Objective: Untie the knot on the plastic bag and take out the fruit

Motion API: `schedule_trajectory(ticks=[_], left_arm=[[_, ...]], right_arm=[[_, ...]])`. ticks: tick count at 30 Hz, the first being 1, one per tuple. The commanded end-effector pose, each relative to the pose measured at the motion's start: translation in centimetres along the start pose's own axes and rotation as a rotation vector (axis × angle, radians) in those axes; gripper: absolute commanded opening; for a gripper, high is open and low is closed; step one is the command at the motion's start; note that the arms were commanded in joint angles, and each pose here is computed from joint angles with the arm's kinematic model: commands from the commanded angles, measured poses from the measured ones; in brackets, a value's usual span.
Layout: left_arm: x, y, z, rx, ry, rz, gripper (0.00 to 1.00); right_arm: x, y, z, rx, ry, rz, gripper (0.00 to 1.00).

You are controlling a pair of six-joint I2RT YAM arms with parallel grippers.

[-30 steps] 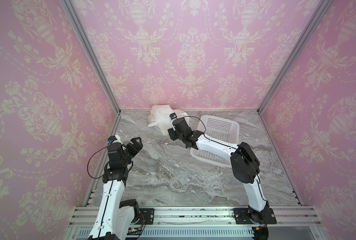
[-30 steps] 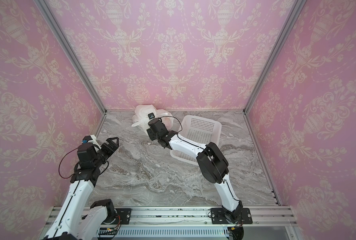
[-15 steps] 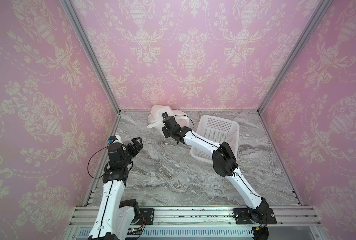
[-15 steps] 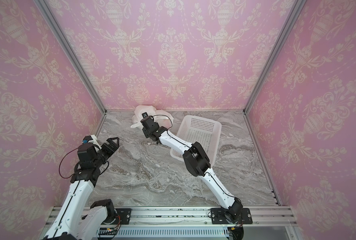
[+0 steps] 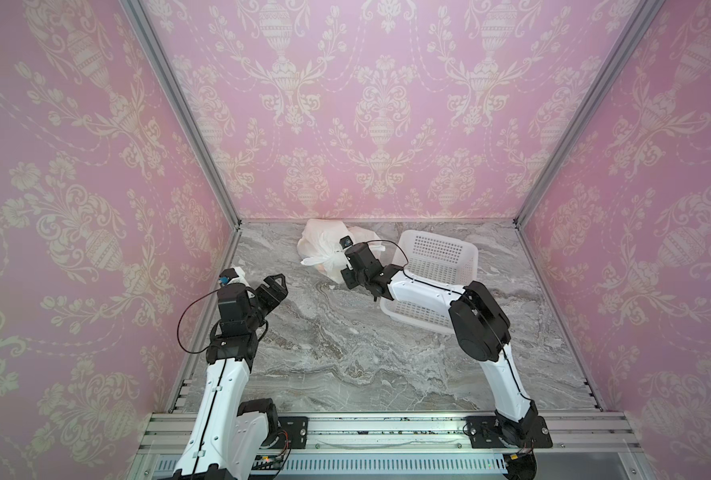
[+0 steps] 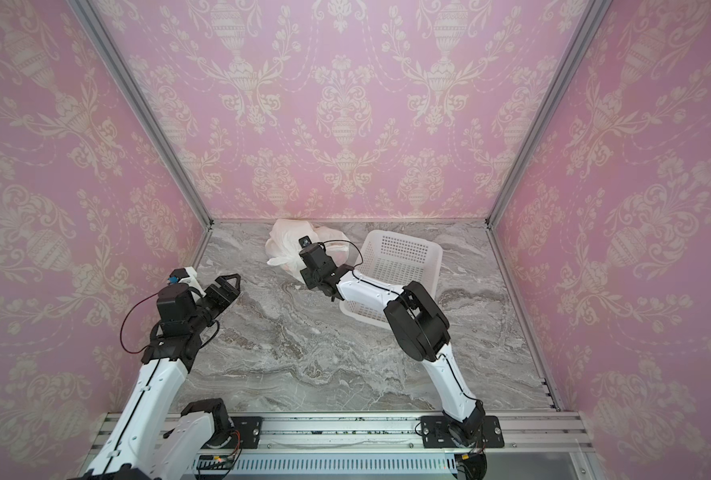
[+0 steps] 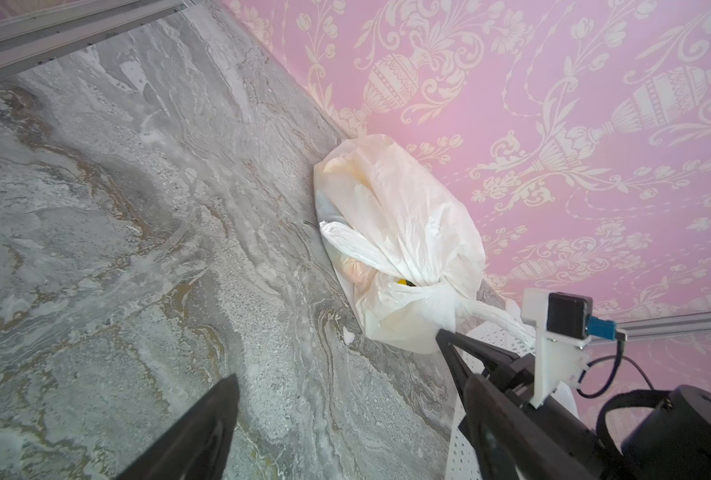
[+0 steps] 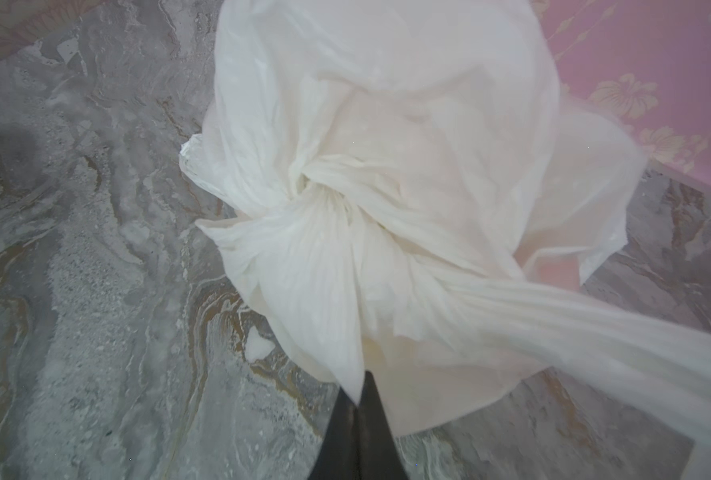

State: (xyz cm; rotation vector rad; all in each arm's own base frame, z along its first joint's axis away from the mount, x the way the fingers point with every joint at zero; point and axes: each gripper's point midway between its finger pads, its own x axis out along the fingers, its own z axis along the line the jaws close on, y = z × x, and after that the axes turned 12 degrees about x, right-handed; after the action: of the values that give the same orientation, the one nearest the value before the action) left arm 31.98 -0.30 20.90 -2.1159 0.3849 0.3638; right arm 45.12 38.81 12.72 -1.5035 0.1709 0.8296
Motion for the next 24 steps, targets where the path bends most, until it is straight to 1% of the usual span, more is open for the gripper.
schedule_trajectory(ticks=[1, 4, 8, 10, 12, 15, 19, 24], left_arm=[[0.3, -0.4, -2.5, 0.099, 0.053, 0.006, 0.86], [1.2, 0.7, -4.1, 0.161, 0.073, 0.047, 0.85], [3.0, 2.8, -5.8, 0.257, 0.085, 0.121, 0.85], [4.0, 4.2, -6.4, 0.285, 0.094, 0.18, 0.85], [4.6, 4.3, -7.3, 0.324, 0.094, 0.21, 0.84], [5.3, 5.0, -7.1, 0.332, 0.082, 0.227, 0.85], [6.0, 5.7, -6.9, 0.328, 0.085, 0.25, 0.86], [7.0, 6.6, -6.9, 0.32, 0.098, 0.279, 0.86]], right_arm=[[-3.6, -2.2, 2.3, -0.026, -0.113, -0.145, 0.0], [-5.2, -2.1, 3.1, -0.033, -0.171, -0.189, 0.0], [-6.5, -1.1, 5.0, -0.042, -0.29, -0.218, 0.0], [-6.8, -0.1, 6.4, -0.08, -0.362, -0.217, 0.0], [-7.0, 1.1, 7.5, -0.138, -0.401, -0.225, 0.0], [-7.3, 3.1, 7.5, -0.193, -0.405, -0.244, 0.0], [-8.3, 3.5, 7.2, -0.202, -0.424, -0.306, 0.0], [-9.8, 4.1, 7.9, -0.209, -0.499, -0.337, 0.0]])
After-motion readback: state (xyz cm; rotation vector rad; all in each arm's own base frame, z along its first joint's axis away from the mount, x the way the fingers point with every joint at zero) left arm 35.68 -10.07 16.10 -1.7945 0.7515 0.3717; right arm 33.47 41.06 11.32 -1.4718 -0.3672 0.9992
